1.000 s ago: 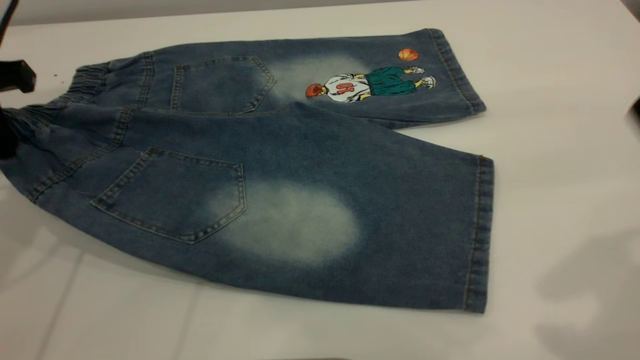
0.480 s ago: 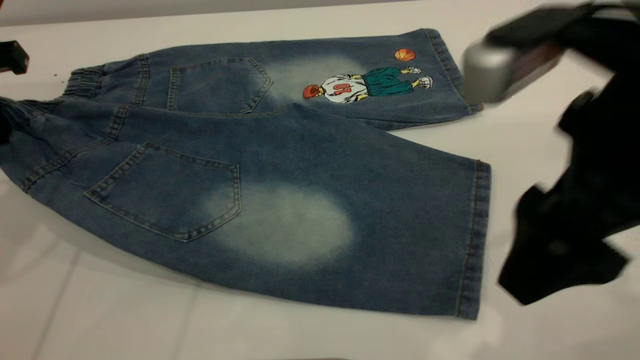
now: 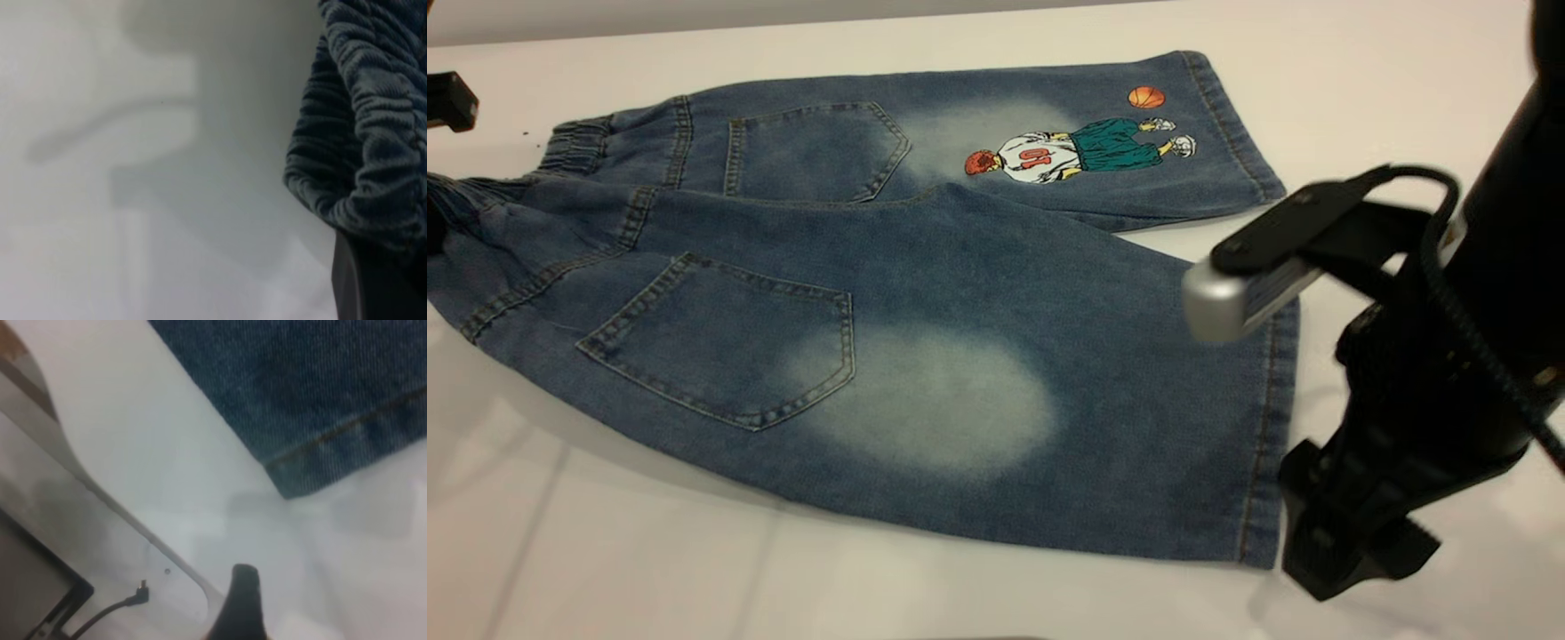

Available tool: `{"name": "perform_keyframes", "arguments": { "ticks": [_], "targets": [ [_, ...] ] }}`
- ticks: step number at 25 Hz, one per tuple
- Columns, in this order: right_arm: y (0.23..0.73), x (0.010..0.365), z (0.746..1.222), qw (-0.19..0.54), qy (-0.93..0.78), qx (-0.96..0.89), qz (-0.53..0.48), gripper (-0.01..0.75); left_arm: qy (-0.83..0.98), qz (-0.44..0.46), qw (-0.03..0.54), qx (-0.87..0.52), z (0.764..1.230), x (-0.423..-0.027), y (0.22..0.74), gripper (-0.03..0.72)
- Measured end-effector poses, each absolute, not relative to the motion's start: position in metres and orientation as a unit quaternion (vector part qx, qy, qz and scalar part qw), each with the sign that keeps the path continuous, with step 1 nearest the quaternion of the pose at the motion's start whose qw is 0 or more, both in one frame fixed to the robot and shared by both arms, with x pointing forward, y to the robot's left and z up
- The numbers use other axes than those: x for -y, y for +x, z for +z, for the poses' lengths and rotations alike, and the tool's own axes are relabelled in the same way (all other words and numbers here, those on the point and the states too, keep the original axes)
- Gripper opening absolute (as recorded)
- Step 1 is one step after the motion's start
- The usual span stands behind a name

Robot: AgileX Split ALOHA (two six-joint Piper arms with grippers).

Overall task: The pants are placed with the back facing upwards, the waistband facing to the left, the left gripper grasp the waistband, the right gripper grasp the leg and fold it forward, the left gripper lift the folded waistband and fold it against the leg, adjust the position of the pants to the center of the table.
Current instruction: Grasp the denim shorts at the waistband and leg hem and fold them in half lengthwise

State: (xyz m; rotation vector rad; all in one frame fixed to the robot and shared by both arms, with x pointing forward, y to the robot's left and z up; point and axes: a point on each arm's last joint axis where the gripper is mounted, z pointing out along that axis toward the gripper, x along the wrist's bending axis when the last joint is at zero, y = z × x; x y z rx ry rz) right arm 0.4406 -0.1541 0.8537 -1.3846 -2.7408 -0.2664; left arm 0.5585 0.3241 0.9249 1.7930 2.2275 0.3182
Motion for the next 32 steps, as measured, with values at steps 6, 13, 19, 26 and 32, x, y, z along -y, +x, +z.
{"name": "perform_keyframes", "arguments": {
  "ticks": [6, 13, 19, 26, 32],
  "targets": [
    [0.435, 0.136, 0.846, 0.006, -0.415, 0.904, -0.099, 0.573, 0.618, 0.110, 0.132, -0.767, 0.925, -0.324, 0.558, 0.049],
    [0.439, 0.135, 0.836, -0.014, -0.416, 0.903, -0.105, 0.573, 0.618, 0.110, 0.132, -0.767, 0.925, -0.324, 0.558, 0.049],
    [0.439, 0.136, 0.827, -0.017, -0.419, 0.903, -0.099, 0.571, 0.618, 0.110, 0.132, -0.767, 0.926, -0.324, 0.559, 0.049],
    [0.441, 0.136, 0.822, -0.025, -0.427, 0.898, -0.102, 0.453, 0.618, 0.110, 0.132, -0.767, 0.926, -0.324, 0.559, 0.049],
    [0.442, 0.136, 0.822, -0.028, -0.429, 0.897, -0.105, 0.206, 0.618, 0.110, 0.132, -0.767, 0.926, -0.324, 0.559, 0.048]
  ]
}}
